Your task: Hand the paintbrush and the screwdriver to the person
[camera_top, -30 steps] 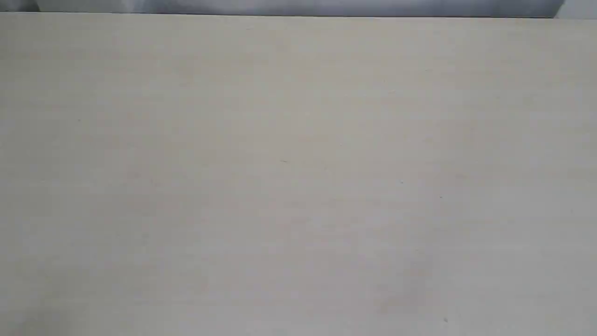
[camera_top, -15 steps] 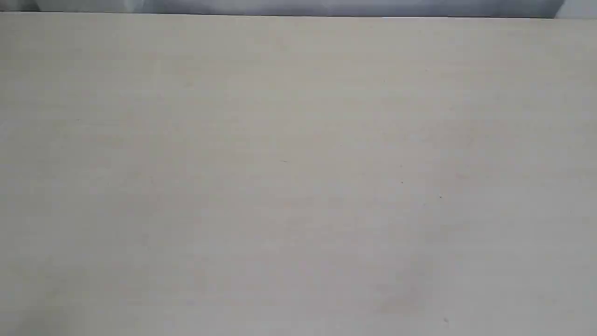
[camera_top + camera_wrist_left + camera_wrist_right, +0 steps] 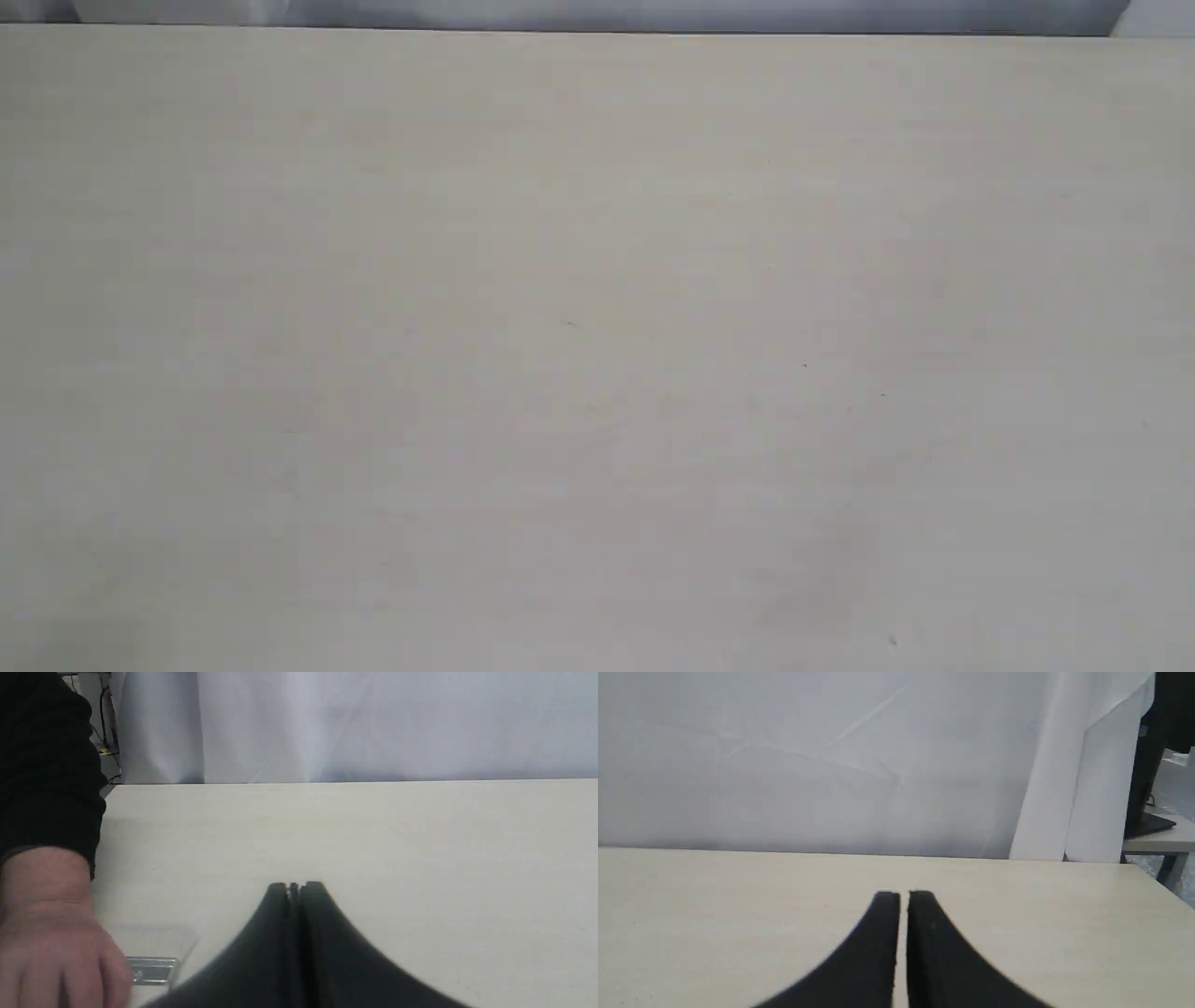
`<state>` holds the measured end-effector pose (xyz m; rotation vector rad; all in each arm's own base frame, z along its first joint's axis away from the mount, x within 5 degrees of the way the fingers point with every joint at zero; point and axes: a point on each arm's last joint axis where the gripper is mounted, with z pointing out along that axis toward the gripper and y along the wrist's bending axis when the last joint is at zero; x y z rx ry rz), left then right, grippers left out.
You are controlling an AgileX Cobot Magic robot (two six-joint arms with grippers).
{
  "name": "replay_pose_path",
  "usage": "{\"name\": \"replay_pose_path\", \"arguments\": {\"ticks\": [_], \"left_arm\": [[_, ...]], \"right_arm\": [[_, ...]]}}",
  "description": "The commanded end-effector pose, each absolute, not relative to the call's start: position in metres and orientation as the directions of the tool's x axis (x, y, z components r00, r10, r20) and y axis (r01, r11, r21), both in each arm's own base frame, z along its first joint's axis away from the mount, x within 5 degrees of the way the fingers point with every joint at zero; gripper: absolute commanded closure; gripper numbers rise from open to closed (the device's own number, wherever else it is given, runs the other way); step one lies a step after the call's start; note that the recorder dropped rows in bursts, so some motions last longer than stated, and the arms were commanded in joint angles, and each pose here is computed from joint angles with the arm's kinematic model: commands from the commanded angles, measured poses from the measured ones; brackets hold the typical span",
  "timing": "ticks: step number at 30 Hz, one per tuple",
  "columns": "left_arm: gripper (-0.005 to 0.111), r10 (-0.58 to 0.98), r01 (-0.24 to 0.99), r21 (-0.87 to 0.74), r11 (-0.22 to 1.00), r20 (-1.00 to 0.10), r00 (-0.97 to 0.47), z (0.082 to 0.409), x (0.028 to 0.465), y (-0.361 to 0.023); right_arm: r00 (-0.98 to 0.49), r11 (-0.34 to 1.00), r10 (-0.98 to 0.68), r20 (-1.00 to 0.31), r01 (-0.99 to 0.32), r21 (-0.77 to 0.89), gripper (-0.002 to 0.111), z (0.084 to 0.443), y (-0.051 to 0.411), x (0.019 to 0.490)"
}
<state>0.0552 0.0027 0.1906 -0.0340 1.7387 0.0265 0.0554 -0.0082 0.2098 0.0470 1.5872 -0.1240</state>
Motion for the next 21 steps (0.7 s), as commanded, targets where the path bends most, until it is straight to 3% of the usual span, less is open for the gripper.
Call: {"name": "replay_pose_path", "arguments": {"ticks": [1, 21], "left_arm": [[0.107, -0.011, -0.029, -0.007, 1.000, -0.987, -0.161, 0.191, 0.055, 0.002], [0.107, -0.009, -0.029, -0.005, 1.000, -0.987, -0.161, 0.191, 0.055, 0.002]], "right_arm": [[-0.047, 0.991, -0.089, -0.995, 0.098, -0.094, 0.104, 0.204, -0.007, 0.056], [-0.146, 0.994, -0.067, -0.987, 0.075, -0.078, 0.104, 0.192, -0.006, 0.055]]}}
